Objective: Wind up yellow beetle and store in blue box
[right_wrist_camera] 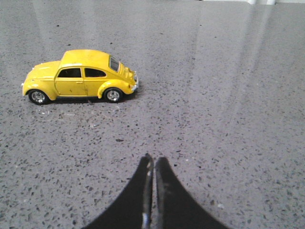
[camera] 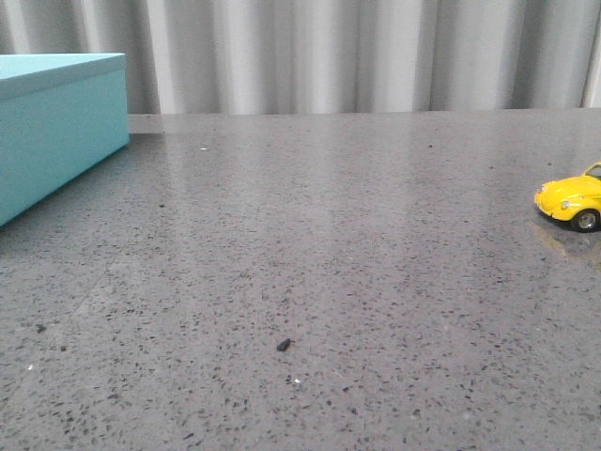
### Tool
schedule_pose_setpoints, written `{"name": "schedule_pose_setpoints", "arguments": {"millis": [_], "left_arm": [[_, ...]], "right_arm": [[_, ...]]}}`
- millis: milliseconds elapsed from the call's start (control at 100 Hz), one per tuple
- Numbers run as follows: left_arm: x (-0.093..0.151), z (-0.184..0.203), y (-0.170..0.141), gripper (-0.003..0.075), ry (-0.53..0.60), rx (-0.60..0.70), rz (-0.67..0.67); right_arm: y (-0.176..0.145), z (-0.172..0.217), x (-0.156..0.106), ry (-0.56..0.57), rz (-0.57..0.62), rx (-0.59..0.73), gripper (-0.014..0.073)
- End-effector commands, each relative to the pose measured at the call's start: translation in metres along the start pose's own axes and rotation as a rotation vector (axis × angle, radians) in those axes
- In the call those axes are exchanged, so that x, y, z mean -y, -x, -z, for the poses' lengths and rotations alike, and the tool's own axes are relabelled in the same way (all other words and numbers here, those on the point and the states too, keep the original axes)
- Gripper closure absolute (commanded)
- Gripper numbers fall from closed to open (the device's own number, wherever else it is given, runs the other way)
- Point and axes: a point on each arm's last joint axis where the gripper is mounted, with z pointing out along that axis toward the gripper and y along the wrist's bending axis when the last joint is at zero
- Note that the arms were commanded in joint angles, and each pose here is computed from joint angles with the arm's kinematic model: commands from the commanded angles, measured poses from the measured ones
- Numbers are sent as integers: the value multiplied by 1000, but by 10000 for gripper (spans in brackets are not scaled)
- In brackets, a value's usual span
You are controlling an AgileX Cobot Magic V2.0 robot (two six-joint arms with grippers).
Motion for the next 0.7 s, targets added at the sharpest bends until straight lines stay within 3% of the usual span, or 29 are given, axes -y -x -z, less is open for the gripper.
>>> {"name": "schedule_pose_setpoints", "arguments": {"millis": [0,390,690], "left_arm": [[-1,0,-3,741,2,50,15],[-1,0,3,741,5,116,17],[-2,1,10,741,8,197,21]], "right_arm": [[-5,-1,0,-8,13,8,636],[-4,-1,0,-7,13,19,636],[9,0,-1,0,14,162,636]]}}
